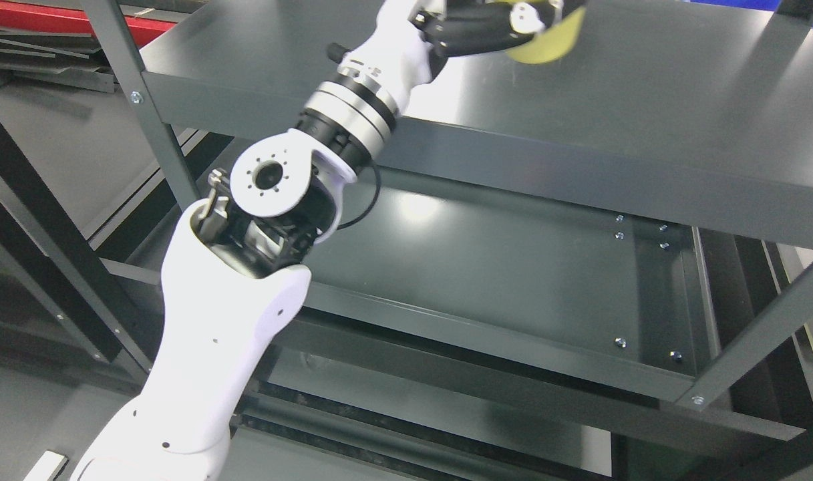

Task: Place yellow IKEA cup on middle right shelf
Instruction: 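Set the cup upright on the shelf and open the left hand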

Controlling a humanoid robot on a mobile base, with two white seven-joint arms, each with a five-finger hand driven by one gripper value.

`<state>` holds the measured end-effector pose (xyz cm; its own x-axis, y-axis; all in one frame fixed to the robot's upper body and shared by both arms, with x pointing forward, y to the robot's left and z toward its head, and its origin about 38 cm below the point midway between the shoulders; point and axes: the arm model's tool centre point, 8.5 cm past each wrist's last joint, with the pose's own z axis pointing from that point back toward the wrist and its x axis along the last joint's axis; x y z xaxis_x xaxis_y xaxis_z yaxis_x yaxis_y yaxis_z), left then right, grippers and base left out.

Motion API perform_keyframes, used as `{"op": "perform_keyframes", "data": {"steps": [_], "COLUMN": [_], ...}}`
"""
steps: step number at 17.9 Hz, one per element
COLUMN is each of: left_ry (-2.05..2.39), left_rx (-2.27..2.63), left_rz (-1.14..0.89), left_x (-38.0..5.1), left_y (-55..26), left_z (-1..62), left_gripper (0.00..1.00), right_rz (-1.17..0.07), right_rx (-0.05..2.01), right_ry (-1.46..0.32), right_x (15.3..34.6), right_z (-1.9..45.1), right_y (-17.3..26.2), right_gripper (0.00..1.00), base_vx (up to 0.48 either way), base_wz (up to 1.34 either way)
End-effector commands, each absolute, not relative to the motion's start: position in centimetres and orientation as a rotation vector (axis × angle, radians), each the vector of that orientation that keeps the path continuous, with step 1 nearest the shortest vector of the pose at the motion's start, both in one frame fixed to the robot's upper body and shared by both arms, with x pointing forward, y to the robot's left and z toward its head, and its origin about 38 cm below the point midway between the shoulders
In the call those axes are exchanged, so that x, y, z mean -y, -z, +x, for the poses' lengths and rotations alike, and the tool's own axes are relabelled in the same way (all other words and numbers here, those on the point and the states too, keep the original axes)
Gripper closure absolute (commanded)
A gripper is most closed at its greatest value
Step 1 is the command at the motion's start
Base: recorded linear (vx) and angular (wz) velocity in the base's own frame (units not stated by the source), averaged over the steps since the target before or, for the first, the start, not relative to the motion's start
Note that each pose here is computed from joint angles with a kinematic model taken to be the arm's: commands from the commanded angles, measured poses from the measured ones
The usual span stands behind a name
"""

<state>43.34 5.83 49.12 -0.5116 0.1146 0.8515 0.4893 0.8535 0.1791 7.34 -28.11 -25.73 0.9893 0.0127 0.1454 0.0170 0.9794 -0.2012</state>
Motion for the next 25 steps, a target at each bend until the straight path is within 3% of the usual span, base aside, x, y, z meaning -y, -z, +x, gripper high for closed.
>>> {"op": "perform_keyframes", "data": {"steps": [1, 5, 10, 16, 23, 25], "left_ry": [0.268, 0.26, 0.279, 0.302, 0.302, 0.301], "left_rx": [2.09, 2.061, 1.965, 1.938, 1.92, 1.917], "left_rz": [-0.283, -0.225, -0.209, -0.218, -0.222, -0.222], "left_x": [-13.0, -13.3, -13.2, -12.9, -12.9, -13.0], "left_y": [-51.3, -50.8, -49.5, -48.8, -48.0, -47.8], "left_z": [45.3, 46.1, 46.7, 46.9, 47.1, 47.1], "left_gripper": [0.99, 0.92, 0.54, 0.25, 0.02, 0.01], "right_rz": [-0.216, -0.216, -0.216, -0.216, -0.216, -0.216], "right_rx": [0.132, 0.132, 0.132, 0.132, 0.132, 0.132], "right_ry": [0.008, 0.008, 0.008, 0.008, 0.008, 0.008], "right_x": [29.1, 29.1, 29.1, 29.1, 29.1, 29.1], "right_z": [6.4, 6.4, 6.4, 6.4, 6.4, 6.4], "right_y": [25.7, 25.7, 25.7, 25.7, 25.7, 25.7], "right_gripper": [0.01, 0.01, 0.01, 0.01, 0.01, 0.01], "base_vx": [0.032, 0.008, 0.0, 0.0, 0.0, 0.0], "base_wz": [-0.06, 0.0, 0.0, 0.0, 0.0, 0.0]}}
